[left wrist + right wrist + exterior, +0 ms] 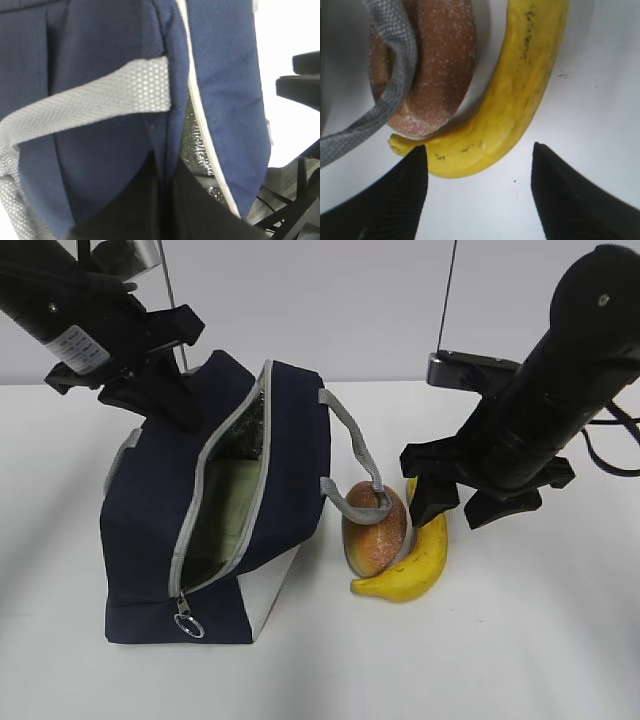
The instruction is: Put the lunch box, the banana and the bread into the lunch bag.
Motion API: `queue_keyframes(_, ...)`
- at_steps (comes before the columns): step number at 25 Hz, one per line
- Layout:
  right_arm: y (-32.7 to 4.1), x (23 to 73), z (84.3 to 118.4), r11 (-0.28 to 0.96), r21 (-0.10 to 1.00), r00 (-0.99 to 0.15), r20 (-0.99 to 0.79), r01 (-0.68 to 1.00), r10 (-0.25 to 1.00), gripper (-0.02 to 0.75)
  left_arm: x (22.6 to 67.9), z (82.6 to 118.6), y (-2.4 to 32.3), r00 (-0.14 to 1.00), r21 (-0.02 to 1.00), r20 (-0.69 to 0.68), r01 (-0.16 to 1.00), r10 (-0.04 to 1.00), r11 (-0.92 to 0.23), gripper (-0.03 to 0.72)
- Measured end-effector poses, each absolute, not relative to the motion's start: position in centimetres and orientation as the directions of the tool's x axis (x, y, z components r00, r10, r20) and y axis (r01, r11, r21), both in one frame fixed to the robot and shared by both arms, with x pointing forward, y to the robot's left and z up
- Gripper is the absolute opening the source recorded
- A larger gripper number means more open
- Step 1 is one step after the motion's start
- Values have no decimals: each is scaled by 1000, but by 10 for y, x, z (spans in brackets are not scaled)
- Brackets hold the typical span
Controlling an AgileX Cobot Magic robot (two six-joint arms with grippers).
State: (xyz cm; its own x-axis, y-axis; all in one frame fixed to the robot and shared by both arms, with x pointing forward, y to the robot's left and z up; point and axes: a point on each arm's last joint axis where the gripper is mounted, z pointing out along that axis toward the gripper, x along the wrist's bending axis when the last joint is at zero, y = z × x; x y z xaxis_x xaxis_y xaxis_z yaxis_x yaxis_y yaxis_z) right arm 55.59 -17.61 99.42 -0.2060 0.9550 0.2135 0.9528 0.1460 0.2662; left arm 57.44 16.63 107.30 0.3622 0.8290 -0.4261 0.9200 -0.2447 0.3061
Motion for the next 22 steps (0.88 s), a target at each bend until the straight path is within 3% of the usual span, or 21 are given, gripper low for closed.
queue_keyframes(8,-173,583,953,132,221,-171,170,966,970,479,574,1073,166,363,303,-426,920,829,-247,-3)
queue_keyframes(22,-180,631,942,141,220,-147,10,965,989,479,573,1073,166,365,298,-427,921,828,-252,-3)
